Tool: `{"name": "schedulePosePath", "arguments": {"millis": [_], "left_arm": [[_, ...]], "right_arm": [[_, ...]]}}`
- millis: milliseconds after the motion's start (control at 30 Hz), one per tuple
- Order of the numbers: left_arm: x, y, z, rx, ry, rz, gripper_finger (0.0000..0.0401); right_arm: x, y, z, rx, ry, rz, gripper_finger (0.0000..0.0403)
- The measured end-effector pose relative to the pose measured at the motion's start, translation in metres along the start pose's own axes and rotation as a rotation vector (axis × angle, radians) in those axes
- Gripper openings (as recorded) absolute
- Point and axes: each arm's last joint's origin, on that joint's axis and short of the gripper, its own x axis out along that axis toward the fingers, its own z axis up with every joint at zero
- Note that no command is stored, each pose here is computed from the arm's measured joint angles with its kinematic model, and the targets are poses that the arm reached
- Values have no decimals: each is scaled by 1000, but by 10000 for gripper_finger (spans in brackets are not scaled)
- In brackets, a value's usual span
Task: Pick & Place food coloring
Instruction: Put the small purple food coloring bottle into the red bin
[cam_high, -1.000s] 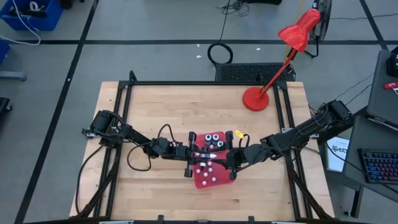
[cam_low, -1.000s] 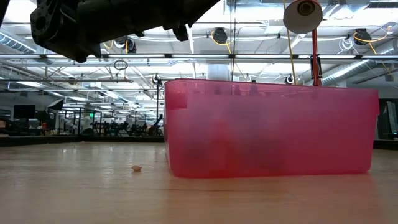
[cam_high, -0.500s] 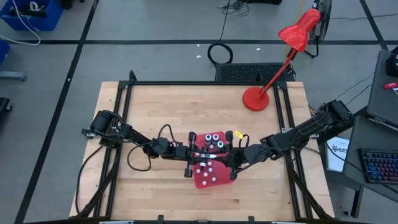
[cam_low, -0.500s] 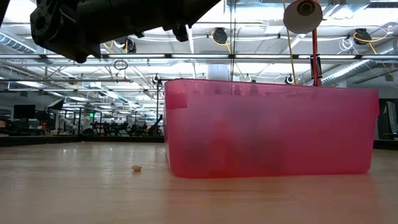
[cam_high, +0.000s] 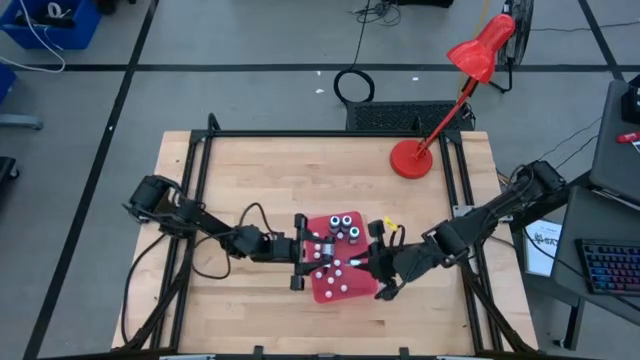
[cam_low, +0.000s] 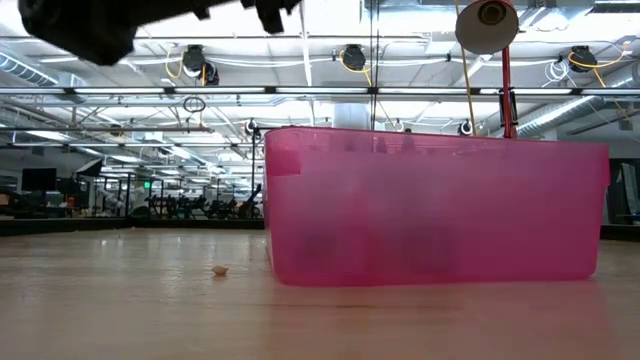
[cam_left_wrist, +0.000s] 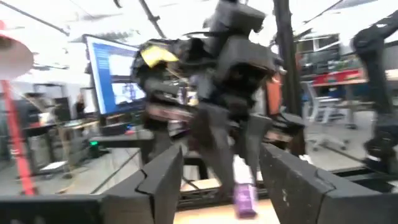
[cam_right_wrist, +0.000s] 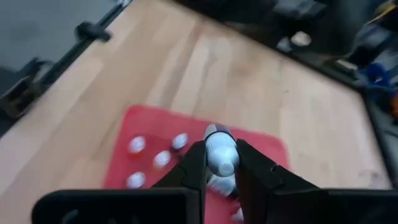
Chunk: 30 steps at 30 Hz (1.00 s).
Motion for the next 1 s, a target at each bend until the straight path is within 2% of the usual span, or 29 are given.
{"name": "schedulePosePath", "arguments": {"millis": [167,300,400,500,700,867,1000], "left_arm": [[-3,-2,6,35,119,107,230],[-4,-1,6,45,144,150,231],[-4,0,6,49,147,152,231],[-4,0,6,49,146,157,231],[-4,1,4,58,172,201,232],[-4,1,3,57,186,199,232],[-4,0,3,58,190,195,232]], "right_arm": [[-8,2,3,32,63,67,44],[1,5,-2,4,206,61,44],[17,12,4,-34,277,69,44],[39,22,6,-92,422,97,44],[89,37,-12,-134,696,258,44],[115,44,-31,-141,785,311,44],[125,47,-35,-146,769,312,44]]}}
